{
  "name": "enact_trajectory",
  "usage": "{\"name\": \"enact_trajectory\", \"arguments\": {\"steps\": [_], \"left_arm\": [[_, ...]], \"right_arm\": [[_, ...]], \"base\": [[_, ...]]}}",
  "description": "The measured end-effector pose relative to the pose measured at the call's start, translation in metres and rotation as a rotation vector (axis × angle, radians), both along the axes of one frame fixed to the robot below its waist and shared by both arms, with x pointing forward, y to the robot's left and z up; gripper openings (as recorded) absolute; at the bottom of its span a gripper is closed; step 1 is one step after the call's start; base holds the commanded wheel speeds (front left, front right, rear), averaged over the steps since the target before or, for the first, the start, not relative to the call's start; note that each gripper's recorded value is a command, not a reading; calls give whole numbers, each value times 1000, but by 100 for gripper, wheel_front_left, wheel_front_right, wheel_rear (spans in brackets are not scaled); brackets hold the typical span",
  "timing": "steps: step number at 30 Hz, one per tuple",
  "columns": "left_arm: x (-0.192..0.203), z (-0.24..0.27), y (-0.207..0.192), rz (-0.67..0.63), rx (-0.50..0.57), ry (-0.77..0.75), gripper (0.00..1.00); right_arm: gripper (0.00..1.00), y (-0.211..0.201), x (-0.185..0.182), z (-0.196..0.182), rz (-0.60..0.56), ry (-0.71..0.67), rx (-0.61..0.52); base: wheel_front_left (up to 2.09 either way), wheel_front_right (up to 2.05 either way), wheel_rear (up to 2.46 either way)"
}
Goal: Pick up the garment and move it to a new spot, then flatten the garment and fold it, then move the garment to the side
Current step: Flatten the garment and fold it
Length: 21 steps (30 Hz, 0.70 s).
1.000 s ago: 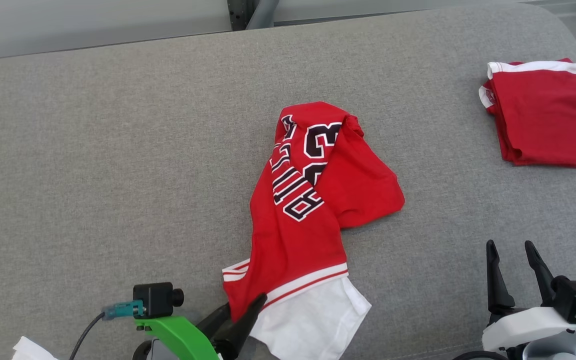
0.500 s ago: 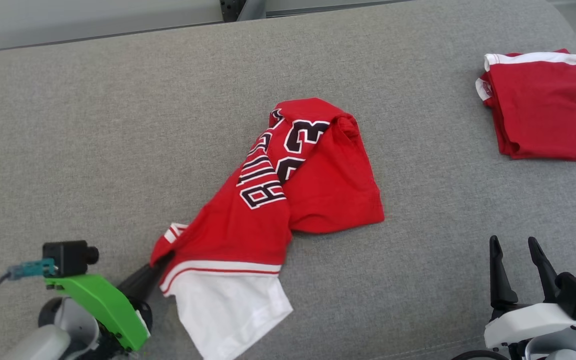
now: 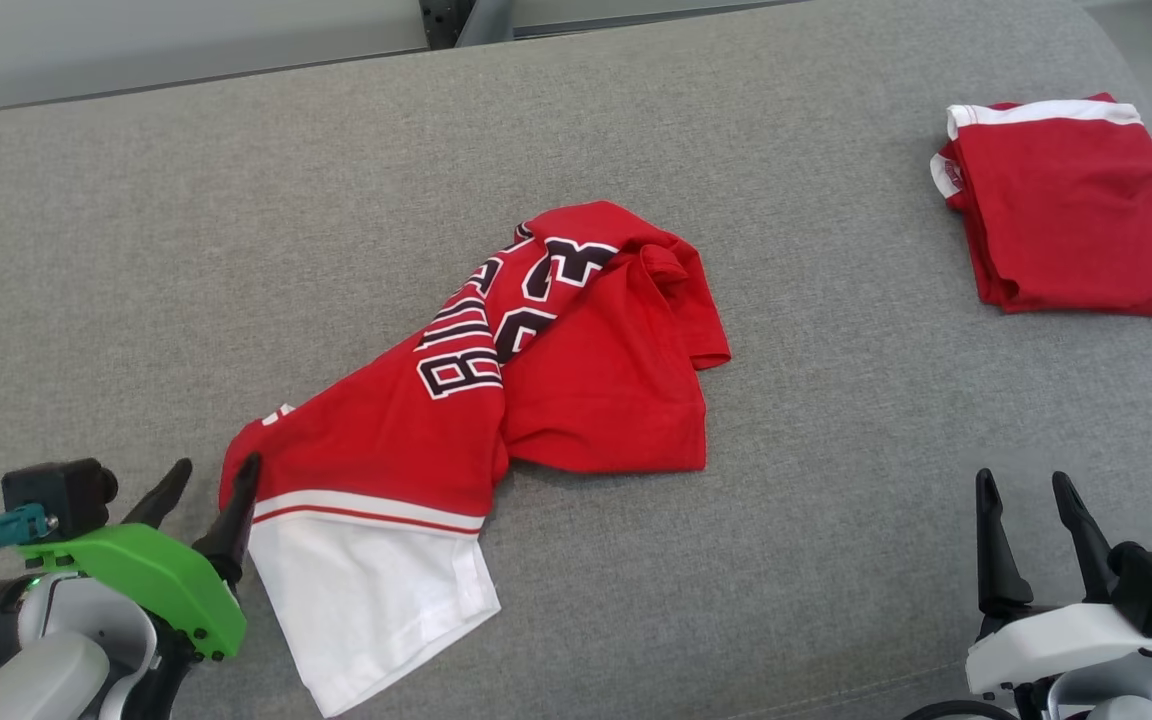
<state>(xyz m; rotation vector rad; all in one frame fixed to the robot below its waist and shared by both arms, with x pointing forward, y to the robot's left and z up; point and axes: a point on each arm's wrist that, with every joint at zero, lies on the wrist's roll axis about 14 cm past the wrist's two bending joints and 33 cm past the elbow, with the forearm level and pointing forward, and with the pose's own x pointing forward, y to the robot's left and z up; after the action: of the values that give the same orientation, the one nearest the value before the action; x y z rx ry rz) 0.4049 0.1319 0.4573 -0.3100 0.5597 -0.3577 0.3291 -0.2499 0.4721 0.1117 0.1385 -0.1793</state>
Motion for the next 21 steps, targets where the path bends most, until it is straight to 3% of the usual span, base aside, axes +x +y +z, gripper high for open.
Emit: {"name": "enact_trajectory", "arguments": {"steps": [4, 7, 10, 15, 21], "left_arm": [[5, 5, 20, 101, 109, -81, 100], [13, 35, 14, 110, 129, -209, 100], [-1, 67, -54, -85, 73, -309, 100], [-28, 73, -149, -373, -16, -301, 100], [-26, 48, -203, -549, 25, -267, 100]], "right_arm": [[100, -7, -6, 2, -23, -4, -6], [100, -9, -8, 2, -29, -2, -6], [100, -6, -7, -1, -19, 7, -4], [100, -1, 8, 3, -2, -11, 0], [100, -2, 7, -5, -15, 11, 20]], "base": [[0, 0, 0], [0, 0, 0], [0, 0, 0], [0, 0, 0], [0, 0, 0]]}}
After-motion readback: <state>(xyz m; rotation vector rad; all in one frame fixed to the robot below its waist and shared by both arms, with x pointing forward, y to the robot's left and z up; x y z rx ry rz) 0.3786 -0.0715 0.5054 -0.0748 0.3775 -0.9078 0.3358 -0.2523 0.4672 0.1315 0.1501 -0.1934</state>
